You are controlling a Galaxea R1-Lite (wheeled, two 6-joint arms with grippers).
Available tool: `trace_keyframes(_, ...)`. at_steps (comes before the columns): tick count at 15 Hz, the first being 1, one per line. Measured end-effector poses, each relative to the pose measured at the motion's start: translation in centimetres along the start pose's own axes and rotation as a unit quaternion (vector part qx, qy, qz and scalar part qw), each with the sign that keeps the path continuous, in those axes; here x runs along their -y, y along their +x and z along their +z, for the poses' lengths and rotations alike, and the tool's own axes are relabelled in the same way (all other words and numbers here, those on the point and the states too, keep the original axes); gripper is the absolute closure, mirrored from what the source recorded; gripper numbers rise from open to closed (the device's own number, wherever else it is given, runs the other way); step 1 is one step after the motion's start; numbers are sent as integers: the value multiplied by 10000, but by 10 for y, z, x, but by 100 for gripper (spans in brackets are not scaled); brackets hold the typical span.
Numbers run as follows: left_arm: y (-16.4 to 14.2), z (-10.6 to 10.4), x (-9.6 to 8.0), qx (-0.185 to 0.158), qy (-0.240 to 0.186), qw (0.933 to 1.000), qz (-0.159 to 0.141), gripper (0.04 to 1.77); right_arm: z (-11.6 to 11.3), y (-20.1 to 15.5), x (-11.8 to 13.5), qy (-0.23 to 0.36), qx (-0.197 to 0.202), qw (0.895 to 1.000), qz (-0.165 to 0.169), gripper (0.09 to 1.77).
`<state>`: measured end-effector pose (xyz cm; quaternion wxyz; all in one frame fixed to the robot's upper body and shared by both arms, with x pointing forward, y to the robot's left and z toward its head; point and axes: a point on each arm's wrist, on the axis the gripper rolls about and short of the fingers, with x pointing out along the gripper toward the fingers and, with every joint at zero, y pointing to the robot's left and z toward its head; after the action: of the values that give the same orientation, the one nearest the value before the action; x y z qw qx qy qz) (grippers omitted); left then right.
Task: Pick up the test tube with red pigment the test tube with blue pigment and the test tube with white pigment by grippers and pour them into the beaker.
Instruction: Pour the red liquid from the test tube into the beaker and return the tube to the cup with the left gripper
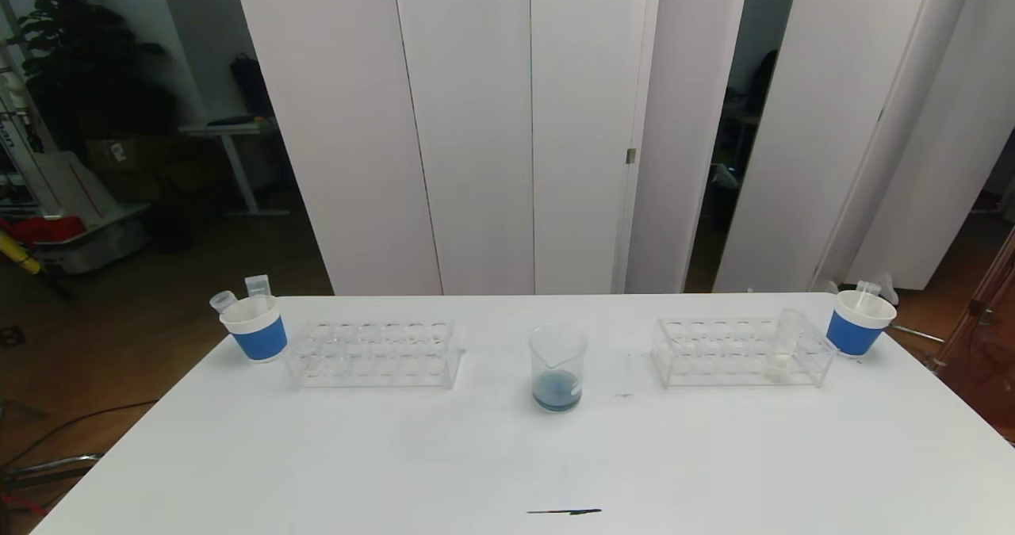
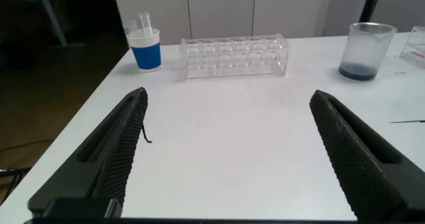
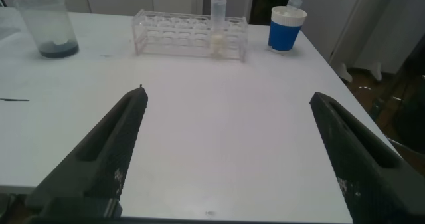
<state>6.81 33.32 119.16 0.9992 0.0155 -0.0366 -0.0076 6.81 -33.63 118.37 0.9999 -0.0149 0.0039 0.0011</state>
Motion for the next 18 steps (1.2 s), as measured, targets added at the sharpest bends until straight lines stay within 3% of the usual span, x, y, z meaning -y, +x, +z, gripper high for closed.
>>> trace_keyframes(2,0,-8,0,-320,-18,9995,4,7,0,0,0,-2,0,10000,0,11)
trace_keyframes(18,0,-10,0,-365,-21,9993,3,7,0,0,0,-19,11,10000,46,11)
